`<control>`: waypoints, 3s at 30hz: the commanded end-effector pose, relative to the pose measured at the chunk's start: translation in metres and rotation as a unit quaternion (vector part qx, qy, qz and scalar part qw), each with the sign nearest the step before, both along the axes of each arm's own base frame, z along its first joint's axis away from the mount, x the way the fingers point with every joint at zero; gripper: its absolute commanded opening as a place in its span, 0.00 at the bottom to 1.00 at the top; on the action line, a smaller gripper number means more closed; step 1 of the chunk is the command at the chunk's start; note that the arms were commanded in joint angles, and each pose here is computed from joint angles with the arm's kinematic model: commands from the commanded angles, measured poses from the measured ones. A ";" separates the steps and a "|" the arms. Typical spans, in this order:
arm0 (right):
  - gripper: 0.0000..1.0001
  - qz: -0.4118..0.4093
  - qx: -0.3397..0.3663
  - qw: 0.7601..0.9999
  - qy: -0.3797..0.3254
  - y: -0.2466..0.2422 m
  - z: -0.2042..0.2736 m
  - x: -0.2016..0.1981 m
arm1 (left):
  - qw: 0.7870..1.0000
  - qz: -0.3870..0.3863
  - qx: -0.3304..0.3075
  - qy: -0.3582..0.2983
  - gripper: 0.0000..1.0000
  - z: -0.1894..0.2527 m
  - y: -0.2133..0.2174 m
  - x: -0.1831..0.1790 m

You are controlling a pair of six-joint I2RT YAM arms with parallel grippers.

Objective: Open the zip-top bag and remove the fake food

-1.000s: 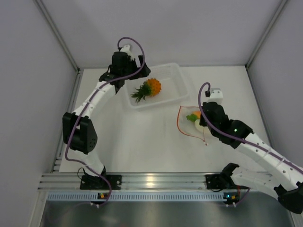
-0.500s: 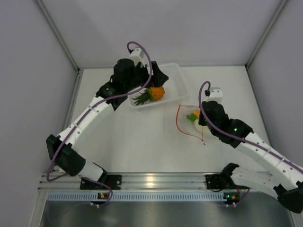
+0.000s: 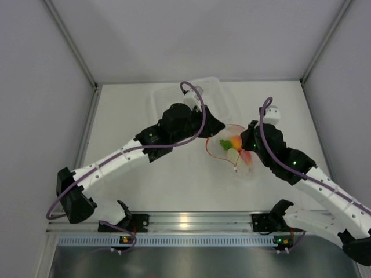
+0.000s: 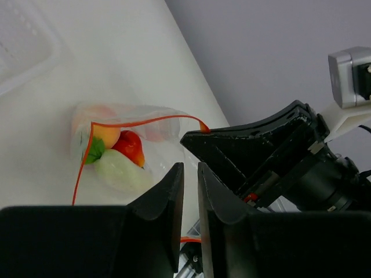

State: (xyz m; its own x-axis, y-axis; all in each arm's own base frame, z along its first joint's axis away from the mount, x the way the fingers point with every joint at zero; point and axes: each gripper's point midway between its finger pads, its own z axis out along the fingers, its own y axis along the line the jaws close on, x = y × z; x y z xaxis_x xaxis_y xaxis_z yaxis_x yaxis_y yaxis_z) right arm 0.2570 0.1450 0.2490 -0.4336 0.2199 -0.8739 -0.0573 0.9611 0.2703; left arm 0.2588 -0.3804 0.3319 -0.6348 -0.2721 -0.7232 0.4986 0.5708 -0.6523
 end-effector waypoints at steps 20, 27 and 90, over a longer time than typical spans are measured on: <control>0.00 -0.019 0.150 0.987 -0.056 0.025 0.020 0.020 | 0.999 -0.001 0.036 0.040 0.00 -0.082 -0.049 -0.011; 0.00 -0.040 0.112 0.991 -0.055 0.006 0.014 0.027 | 0.996 -0.005 0.083 0.023 0.00 -0.108 -0.058 -0.021; 0.00 0.200 0.186 0.960 -0.054 0.054 0.038 -0.008 | 0.948 0.063 0.305 0.065 0.00 -0.199 0.026 0.010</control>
